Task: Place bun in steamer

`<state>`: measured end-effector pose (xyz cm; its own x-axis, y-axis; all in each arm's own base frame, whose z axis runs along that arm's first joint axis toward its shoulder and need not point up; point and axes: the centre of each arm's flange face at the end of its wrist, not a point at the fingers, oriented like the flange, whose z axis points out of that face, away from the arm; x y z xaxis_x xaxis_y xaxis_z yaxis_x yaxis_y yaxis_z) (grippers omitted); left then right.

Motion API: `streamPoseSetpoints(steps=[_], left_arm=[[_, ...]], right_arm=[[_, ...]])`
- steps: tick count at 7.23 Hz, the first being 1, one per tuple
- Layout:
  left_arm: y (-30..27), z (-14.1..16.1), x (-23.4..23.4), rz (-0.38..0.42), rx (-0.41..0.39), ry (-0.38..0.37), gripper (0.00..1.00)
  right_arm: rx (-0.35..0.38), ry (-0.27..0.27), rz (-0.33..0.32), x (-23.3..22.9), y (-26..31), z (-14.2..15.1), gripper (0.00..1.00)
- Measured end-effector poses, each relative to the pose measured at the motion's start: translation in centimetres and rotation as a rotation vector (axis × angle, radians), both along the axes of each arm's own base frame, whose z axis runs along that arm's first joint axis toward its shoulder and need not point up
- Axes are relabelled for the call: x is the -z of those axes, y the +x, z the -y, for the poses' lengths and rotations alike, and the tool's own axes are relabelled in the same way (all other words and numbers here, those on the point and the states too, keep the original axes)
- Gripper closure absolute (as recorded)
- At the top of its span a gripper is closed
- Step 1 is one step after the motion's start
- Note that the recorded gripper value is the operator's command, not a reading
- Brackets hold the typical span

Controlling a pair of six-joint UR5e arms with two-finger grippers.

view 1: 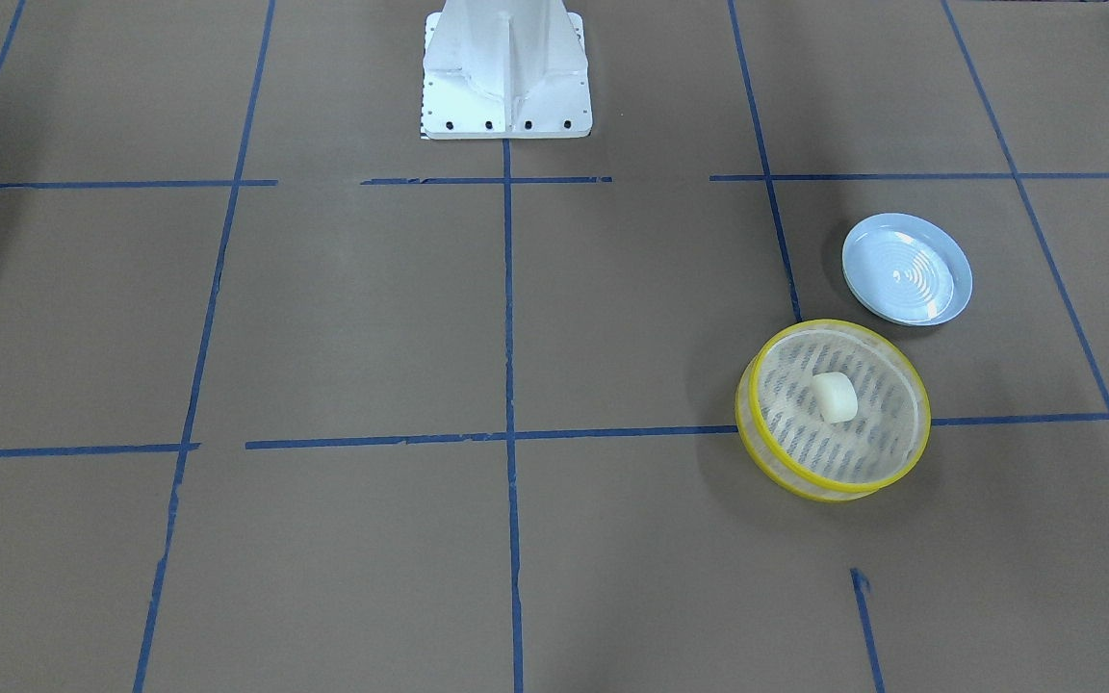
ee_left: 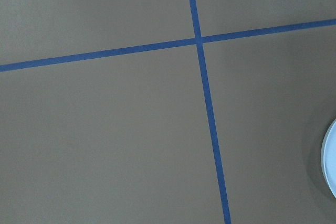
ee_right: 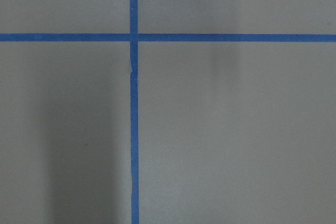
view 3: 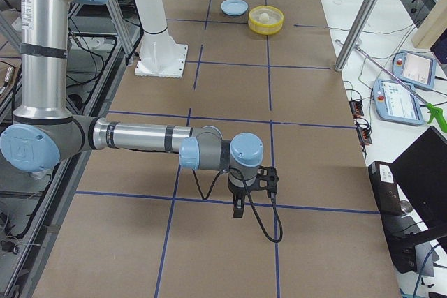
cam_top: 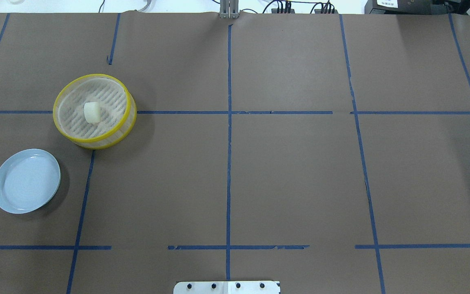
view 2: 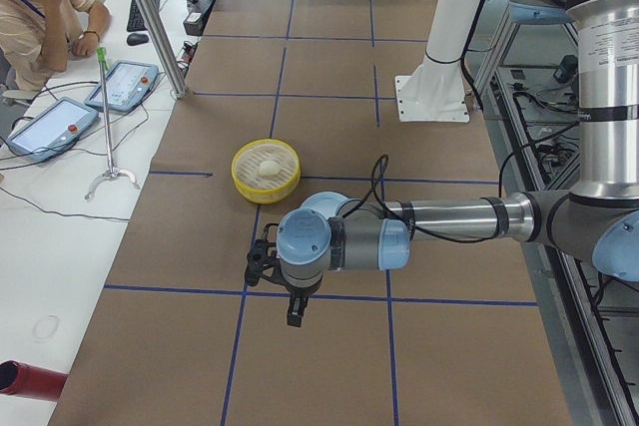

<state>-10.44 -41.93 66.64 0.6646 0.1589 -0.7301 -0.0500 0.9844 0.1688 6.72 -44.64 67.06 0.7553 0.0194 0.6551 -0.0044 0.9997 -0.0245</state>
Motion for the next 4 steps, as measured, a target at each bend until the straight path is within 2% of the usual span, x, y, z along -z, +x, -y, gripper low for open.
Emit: streamPoseSetpoints(steps=[4], left_arm=[[-0.04,-0.54,-0.42,0.005,0.001,-0.009,0.00]], right_arm=[[0.000,0.000,0.000,0.00,0.00,0.00,0.00]])
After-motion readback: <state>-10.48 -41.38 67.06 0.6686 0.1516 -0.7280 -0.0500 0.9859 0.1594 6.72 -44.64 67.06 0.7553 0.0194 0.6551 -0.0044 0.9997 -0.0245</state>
